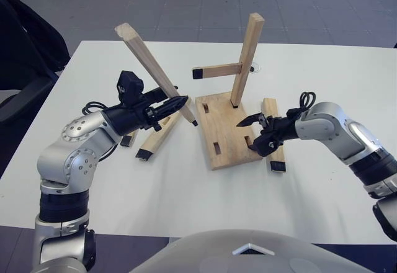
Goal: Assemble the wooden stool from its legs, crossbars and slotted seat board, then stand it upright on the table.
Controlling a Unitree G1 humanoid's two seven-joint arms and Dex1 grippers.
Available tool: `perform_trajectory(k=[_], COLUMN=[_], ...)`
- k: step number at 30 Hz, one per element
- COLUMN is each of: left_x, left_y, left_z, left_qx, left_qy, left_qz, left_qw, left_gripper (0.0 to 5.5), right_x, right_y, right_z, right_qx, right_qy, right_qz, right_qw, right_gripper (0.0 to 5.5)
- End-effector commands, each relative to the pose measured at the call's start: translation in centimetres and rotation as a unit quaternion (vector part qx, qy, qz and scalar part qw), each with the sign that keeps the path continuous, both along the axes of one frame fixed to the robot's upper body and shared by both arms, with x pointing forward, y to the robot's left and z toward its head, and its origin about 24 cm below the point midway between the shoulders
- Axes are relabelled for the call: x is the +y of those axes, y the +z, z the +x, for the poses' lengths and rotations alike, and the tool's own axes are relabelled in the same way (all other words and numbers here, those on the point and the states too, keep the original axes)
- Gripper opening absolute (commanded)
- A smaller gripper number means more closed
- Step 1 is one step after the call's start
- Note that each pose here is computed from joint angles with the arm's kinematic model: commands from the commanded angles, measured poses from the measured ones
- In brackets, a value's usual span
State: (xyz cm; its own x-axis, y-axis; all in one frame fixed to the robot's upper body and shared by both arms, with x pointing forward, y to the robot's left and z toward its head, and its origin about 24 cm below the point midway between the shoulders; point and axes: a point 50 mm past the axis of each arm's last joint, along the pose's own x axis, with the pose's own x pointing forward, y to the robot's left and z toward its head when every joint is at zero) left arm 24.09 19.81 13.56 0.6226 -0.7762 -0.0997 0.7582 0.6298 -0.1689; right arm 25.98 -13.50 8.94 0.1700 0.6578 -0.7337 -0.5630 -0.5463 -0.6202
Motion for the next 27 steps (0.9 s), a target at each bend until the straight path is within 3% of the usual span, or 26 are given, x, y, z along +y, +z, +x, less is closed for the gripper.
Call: perform_trajectory(k=[1, 13, 20, 27], left_x=[-0.1, -0.3, -1.3, -1.7], left_y=[-1.1, -5.5, -4.3, -5.3], left_z=[-0.2, 2.0, 3.3, 4.1], left_qx=[-0.004, -0.069, -0.099, -0.087], left_qy=[-0.004, -0.003, -0.016, -0.037], left_qz=[-0.008, -0.038, -0.093, -0.087], left_qw=[1.0, 0.997, 0.991, 0.992], left_gripper=[2.08, 2.08, 2.08, 2.08], right_x=[-2.3, -5.0, -4.6, -4.0], right_y=[-2.7, -3.4, -3.4, -2.4], right_z=[-1.8, -2.4, -1.8, -0.9], right_qx=[0.044, -0.018, -0.032, -0.053], right_qy=[0.022, 0.133, 0.132, 0.112], right_qz=[-0.069, -0.105, -0.091, -0.06], right_qw=[0.996, 0.985, 0.987, 0.99], right_gripper=[4.04, 4.04, 4.04, 4.04])
